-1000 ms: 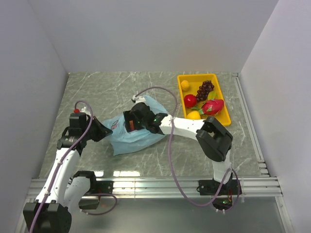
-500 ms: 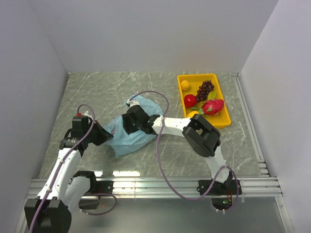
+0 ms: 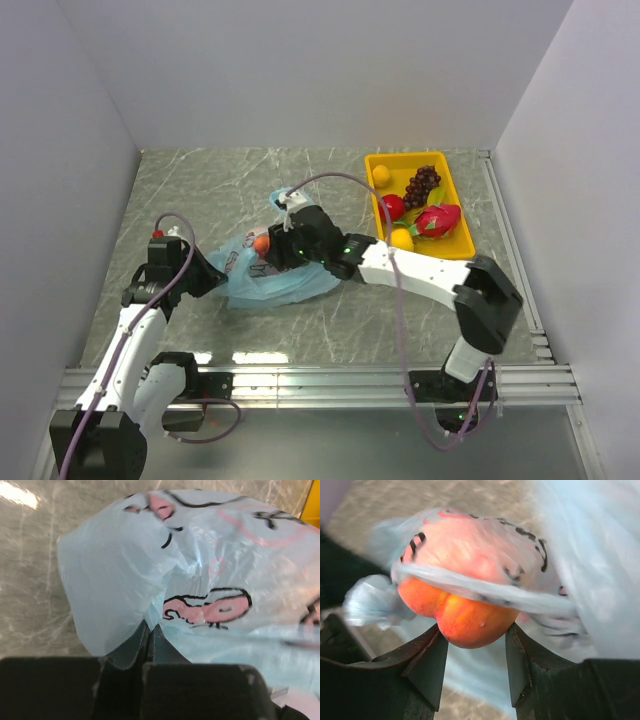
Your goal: Untie the knot of the plastic bag and take out the fruit
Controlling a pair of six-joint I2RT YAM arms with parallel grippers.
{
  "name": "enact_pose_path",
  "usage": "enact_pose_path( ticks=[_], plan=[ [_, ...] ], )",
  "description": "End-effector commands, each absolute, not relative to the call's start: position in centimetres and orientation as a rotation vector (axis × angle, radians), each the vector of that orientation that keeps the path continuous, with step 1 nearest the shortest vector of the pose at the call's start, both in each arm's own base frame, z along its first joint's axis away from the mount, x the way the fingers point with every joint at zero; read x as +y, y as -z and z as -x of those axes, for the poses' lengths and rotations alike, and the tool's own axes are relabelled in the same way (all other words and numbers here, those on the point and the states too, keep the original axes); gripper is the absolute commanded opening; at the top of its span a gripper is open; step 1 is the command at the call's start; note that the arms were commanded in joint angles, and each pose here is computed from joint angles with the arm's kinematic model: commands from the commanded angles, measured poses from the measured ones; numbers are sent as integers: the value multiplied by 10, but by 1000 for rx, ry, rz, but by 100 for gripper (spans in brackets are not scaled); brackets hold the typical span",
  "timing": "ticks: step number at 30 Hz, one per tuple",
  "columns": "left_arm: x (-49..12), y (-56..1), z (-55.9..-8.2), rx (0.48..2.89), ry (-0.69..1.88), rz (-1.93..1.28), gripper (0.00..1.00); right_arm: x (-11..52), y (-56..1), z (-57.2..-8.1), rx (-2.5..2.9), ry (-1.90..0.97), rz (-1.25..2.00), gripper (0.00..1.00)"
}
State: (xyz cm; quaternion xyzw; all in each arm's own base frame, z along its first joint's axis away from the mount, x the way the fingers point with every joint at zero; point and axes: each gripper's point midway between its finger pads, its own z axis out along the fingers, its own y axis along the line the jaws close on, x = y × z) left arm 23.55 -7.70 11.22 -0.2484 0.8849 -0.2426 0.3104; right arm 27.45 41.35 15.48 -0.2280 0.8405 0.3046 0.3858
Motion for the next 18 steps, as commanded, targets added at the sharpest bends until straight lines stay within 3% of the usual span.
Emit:
enact_pose_path(
  ticks=[1, 7, 12, 18],
  plan=[
    [-66, -131, -254, 2262, 557, 596, 1, 402, -180, -254, 2078, -818, 705, 1],
    [-59, -130, -259, 2239, 513, 587, 1, 381, -204, -224, 2042, -870, 833, 0],
    [-60, -130, -263, 2224, 521, 575, 1, 374, -188, -204, 2085, -889, 966, 0],
    [-61, -123, -264, 2249, 516, 566, 1, 368, -208, -196, 2043, -953, 918, 0]
  ],
)
